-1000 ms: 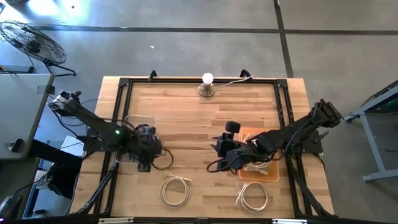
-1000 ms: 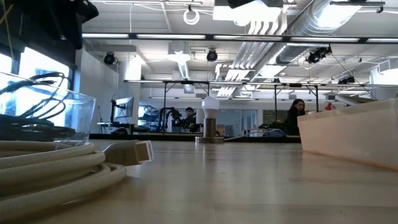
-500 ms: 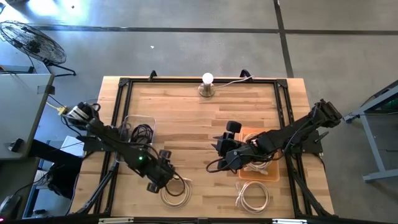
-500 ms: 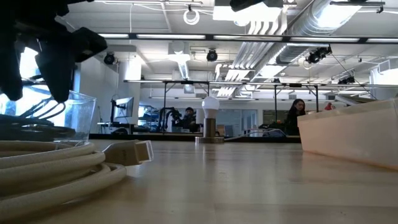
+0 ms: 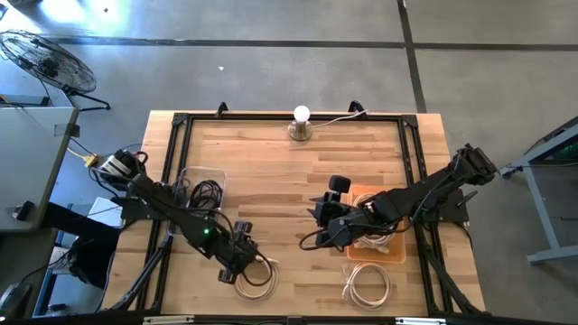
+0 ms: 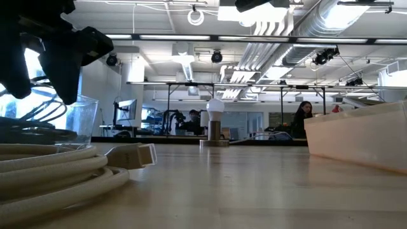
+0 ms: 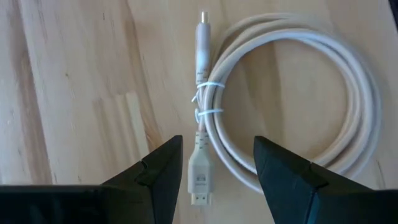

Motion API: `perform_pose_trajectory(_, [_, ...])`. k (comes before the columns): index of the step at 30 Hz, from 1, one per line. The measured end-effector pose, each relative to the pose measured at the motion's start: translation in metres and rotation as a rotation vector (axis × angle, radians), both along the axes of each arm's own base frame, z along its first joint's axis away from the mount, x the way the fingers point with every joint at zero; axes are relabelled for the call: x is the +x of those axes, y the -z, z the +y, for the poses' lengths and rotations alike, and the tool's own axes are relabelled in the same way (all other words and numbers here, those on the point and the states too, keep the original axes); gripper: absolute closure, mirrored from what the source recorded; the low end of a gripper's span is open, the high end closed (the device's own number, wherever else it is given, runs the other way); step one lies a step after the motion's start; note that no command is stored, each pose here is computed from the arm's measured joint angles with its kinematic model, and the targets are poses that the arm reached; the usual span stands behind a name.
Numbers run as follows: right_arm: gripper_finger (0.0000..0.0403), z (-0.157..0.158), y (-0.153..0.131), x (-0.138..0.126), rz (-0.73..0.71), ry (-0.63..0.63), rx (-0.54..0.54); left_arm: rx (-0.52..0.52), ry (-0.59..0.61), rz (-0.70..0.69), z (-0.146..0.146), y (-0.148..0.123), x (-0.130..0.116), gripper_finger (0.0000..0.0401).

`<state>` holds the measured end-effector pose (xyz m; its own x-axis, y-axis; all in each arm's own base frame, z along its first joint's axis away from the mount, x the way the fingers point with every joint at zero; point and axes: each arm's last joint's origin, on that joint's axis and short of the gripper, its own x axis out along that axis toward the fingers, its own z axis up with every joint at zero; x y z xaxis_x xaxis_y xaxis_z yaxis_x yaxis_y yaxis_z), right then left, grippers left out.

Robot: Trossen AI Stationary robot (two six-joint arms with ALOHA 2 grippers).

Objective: Pick & Place USB Port
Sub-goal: Put the brown HDMI cable into the orange bin

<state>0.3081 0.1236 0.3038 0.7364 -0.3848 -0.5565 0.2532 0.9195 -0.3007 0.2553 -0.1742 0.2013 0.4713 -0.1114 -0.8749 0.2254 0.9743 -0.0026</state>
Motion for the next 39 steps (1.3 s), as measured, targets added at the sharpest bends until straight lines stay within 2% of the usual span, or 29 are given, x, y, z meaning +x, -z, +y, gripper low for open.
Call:
perform_pose_trajectory(13, [0.0286,0.000,0.001,0.000,0.000,0.002,0.002,0.044,0.012,0.005,-0.001,0.009,0.003,0.0211])
perform_pose_trajectory(22, [0.0286,-0.001,0.029,-0.001,0.008,-0.012,-0.019,0.083,0.060,0.050,-0.008,0.035,0.012,0.0211])
perform_pose_trajectory(31, [0.0286,0.000,0.033,0.001,-0.017,-0.040,-0.015,0.044,0.060,0.049,-0.008,0.046,0.022,0.0213])
perform_pose_trajectory(35, [0.0286,0.002,0.033,0.002,-0.021,-0.072,0.019,-0.017,0.069,0.089,-0.003,0.060,0.034,0.0245])
perform_pose_trajectory(39, [0.0286,0.003,0.032,0.003,-0.023,-0.092,0.041,-0.058,0.146,0.063,0.003,0.066,0.042,0.0313])
